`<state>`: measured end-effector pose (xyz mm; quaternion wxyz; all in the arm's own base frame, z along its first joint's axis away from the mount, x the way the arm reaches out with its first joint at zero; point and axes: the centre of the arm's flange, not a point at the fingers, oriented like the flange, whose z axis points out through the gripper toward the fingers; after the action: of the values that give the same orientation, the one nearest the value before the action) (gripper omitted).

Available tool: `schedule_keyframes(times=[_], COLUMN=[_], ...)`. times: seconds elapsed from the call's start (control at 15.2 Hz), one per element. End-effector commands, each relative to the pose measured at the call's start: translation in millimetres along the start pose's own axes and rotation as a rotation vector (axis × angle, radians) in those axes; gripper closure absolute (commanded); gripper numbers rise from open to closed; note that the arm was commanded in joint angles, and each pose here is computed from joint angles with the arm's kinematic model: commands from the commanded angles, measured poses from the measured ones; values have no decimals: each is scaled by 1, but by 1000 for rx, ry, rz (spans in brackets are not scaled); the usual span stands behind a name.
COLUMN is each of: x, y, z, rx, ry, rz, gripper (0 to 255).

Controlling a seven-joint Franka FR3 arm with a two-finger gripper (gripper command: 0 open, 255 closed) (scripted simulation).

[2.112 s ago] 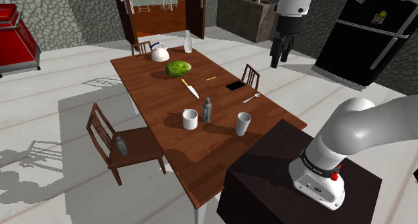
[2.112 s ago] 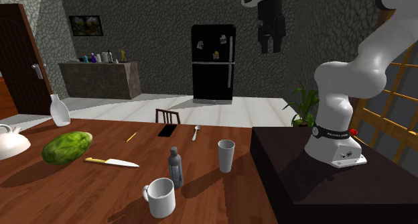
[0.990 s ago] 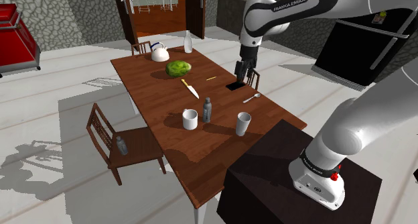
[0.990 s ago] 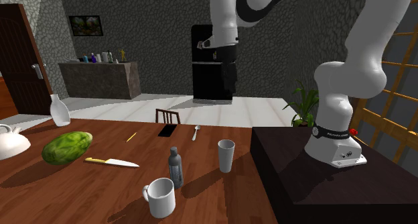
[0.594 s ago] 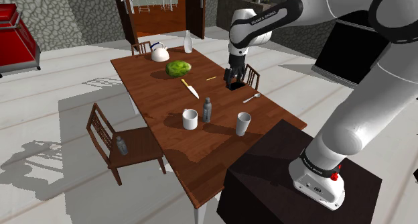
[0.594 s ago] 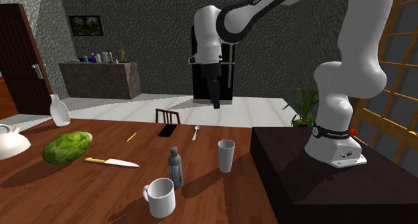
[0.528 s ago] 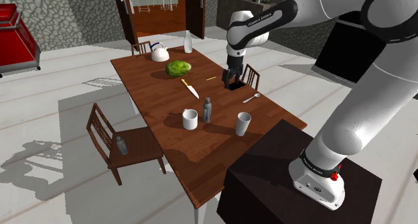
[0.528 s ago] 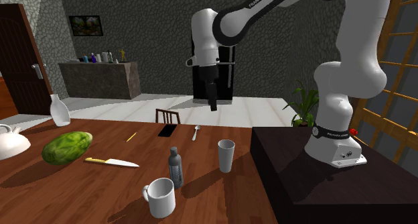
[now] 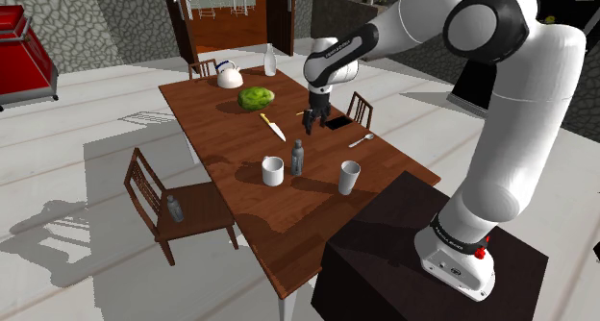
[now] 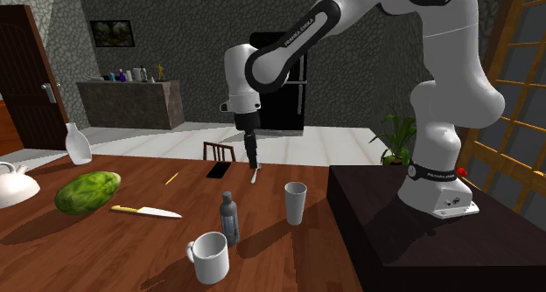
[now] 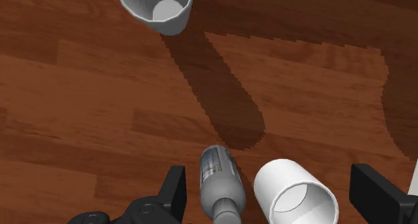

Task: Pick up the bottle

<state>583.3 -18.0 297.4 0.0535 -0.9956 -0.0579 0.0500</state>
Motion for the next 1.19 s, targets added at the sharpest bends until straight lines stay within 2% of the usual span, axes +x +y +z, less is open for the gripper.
schedule_keyframes(times=[0.0, 0.53, 1.12], x=[19, 99, 105], y=[4, 21, 26], z=[16, 82, 123], rx=[2, 9, 9], ry=[2, 7, 7], rz=[-1, -5, -5], gripper=[0, 0, 0])
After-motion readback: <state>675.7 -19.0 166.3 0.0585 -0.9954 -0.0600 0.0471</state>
